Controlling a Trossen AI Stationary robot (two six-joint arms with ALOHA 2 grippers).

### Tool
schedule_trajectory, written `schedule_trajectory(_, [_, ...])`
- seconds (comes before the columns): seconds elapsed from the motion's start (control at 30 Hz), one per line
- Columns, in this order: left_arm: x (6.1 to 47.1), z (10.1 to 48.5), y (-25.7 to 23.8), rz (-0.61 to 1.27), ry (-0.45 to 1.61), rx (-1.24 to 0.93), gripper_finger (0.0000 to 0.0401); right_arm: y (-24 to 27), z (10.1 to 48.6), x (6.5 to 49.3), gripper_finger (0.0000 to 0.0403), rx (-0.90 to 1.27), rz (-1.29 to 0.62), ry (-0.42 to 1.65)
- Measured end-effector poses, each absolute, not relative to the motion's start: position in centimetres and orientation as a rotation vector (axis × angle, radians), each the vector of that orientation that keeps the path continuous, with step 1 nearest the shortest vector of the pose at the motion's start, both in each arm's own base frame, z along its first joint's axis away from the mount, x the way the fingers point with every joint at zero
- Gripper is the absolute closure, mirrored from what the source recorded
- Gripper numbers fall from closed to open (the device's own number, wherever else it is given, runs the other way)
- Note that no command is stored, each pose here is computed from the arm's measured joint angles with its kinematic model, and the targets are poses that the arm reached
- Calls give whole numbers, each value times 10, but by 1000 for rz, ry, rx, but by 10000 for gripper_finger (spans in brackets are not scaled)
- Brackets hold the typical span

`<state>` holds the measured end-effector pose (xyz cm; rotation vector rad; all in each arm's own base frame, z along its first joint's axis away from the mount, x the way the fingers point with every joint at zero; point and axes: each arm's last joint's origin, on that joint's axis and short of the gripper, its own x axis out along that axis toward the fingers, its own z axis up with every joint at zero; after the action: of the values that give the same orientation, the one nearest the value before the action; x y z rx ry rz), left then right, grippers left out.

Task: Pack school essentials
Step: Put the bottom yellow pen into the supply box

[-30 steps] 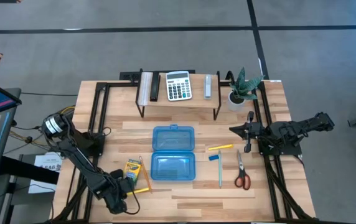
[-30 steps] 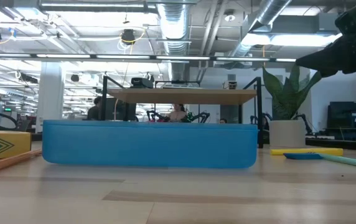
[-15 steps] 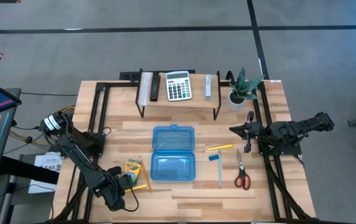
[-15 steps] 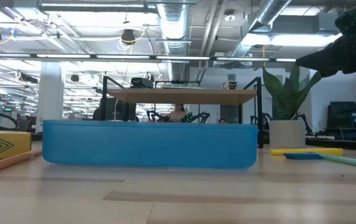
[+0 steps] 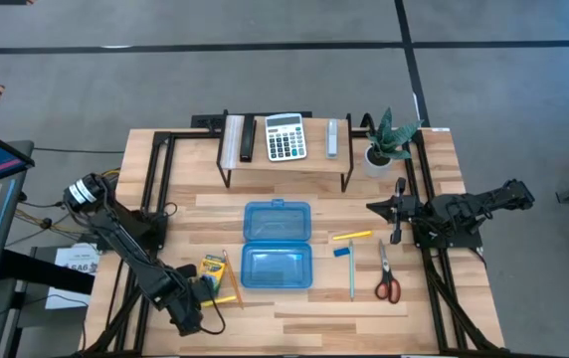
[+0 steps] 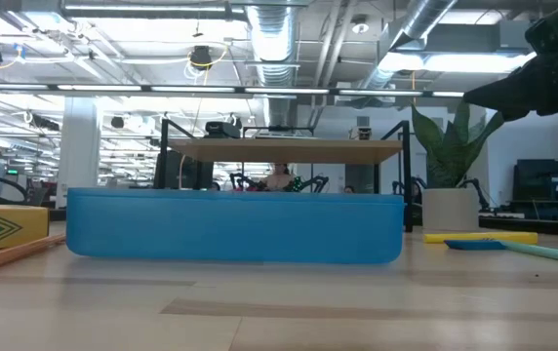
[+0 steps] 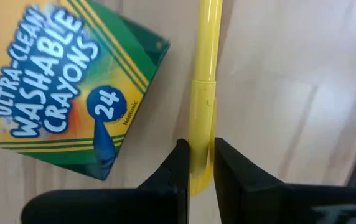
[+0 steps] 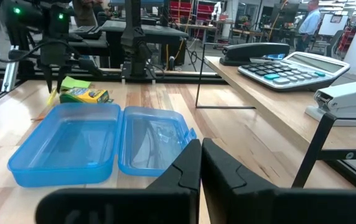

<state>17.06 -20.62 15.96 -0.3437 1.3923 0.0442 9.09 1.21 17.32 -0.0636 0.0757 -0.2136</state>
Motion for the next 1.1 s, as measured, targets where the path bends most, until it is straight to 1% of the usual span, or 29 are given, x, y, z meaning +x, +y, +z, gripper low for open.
schedule_trajectory(0.23, [170,181,-199,16,1284,-353,385,12,173,91,369,-64,-213,76])
schedule_trajectory(0.37, [176,192,-189,-2,1224,-332,385,12,173,91,369,-64,-213,76])
schedule_trajectory(0.57, [201,198,-160,-25,1164,-244,385,12,173,91,369,-64,-213,76])
schedule_trajectory(0.77, [231,202,-127,-92,1098,-177,385,12,173,91,369,-64,-214,76])
schedule_trajectory(0.97, [257,209,-99,-154,952,-133,385,12,173,91,369,-64,-214,76])
schedule_trajectory(1.1, [266,213,-88,-183,890,-111,385,12,173,91,369,-64,-213,76])
